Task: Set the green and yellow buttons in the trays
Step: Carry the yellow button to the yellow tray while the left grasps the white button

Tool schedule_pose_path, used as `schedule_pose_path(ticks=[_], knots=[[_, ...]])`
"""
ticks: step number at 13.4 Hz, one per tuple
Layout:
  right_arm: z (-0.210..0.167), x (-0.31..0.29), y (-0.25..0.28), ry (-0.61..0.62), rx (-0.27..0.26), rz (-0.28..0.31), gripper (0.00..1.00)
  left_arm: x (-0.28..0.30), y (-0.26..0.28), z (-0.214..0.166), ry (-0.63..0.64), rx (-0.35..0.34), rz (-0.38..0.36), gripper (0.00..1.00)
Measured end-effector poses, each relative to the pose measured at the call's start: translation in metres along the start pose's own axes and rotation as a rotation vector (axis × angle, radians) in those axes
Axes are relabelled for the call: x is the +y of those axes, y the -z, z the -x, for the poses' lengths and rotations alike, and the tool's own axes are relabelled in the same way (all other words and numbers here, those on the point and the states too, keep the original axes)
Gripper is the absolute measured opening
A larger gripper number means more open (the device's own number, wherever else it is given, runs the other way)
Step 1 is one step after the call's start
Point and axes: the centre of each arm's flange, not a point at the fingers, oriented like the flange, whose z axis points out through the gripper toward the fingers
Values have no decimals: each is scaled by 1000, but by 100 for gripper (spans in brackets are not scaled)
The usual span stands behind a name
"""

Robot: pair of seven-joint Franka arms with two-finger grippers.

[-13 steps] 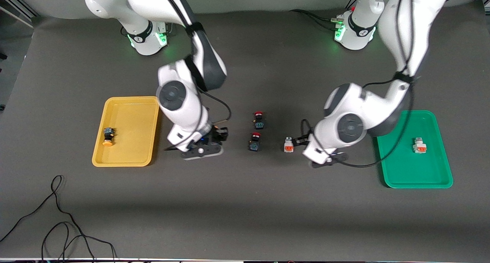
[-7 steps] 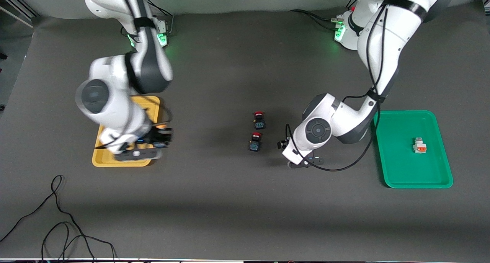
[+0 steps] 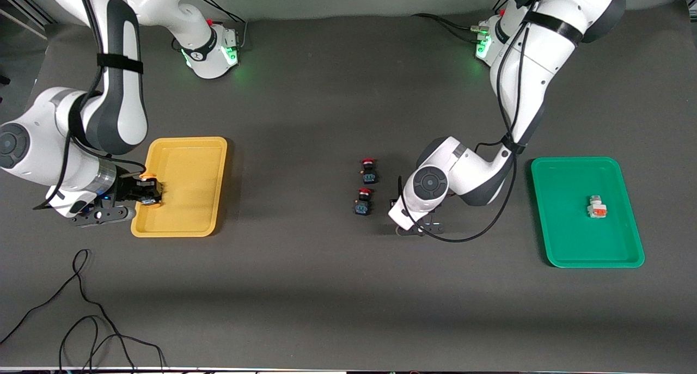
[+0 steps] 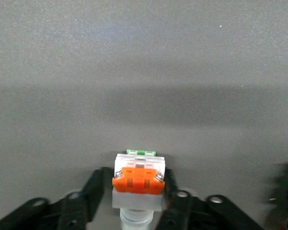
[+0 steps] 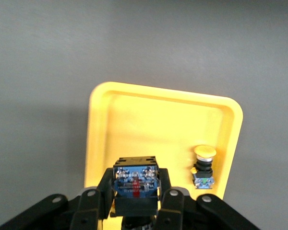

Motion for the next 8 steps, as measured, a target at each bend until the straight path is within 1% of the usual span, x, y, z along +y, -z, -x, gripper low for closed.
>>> schedule_pose_path(ticks=[1,2,4,6,8], knots=[[9,2,-24,-16,3,-4,41,-1,1,-2,10,3,1,41],[19,-1,-49,-27,-3,-9,41,-1,4,-4,22,9,3,41],[30,-17,-91,-40,-35,-15,41,-6,15,-10,42,8,-9,41],[32,-30,-125,-51,-58,-18,41,-23,48,-19,69,-38,-71,41],[34,-32,-147,-56,-76,-3,41,-51,107,-29,78,-114,-110,41]])
